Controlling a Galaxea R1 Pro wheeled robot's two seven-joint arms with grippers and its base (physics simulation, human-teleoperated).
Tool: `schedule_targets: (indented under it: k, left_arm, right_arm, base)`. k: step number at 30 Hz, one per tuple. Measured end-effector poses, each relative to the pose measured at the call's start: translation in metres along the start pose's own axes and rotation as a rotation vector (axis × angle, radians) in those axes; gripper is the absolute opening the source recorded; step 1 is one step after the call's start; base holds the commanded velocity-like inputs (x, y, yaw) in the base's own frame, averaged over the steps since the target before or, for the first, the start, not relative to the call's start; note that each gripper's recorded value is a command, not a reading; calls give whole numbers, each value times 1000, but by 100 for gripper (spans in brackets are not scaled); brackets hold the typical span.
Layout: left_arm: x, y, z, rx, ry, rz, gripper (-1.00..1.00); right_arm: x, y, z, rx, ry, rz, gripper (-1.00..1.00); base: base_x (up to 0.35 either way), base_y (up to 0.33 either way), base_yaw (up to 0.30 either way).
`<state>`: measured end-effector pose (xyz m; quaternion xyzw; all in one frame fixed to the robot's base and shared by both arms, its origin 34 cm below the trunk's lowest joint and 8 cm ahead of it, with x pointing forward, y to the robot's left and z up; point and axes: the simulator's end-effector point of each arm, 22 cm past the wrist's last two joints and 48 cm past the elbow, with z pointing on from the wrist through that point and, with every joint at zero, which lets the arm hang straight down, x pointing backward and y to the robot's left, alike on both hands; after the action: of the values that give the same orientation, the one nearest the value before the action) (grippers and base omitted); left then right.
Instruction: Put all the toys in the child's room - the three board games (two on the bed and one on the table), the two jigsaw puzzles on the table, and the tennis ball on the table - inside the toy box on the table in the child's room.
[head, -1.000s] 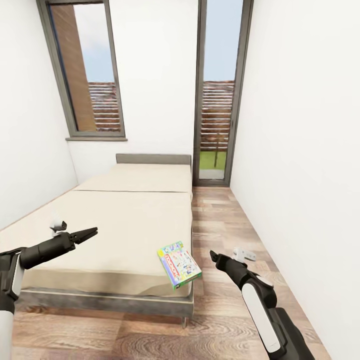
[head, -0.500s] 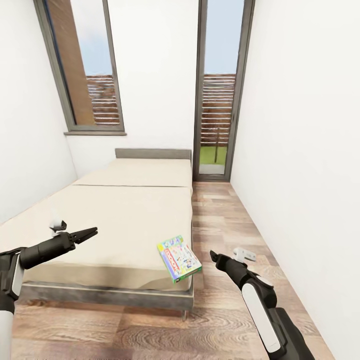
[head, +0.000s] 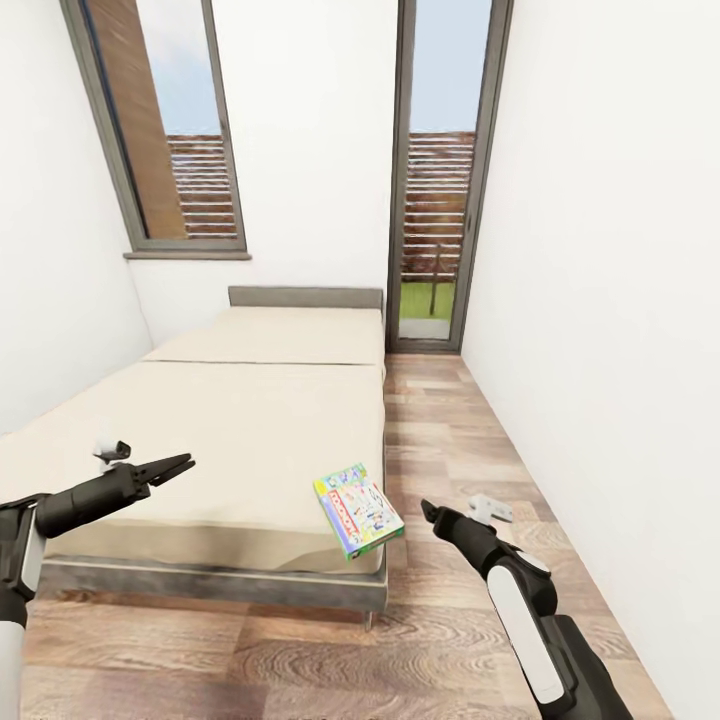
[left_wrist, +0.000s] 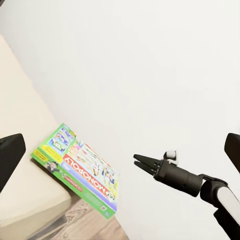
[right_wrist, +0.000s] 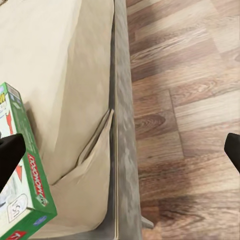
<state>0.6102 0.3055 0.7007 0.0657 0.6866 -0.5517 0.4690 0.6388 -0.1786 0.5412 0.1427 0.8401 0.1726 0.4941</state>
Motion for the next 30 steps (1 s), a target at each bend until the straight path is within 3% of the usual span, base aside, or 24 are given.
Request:
schedule_targets:
  k: [10,19,30]
  left_arm:
    - [2,5,1,-8,8,1,100]
    - [2,5,1,-8,9,1,100]
    - [2,5,1,-9,10,2,100]
  right_arm:
    - [-2,14,1,-133,12,100,100]
    - [-3,17,0,-157,14,124,100]
    - [-5,22,-1,-191,20,190,100]
  base:
    - [0,0,0]
    - [-26,14,0]
    - [-67,18,0]
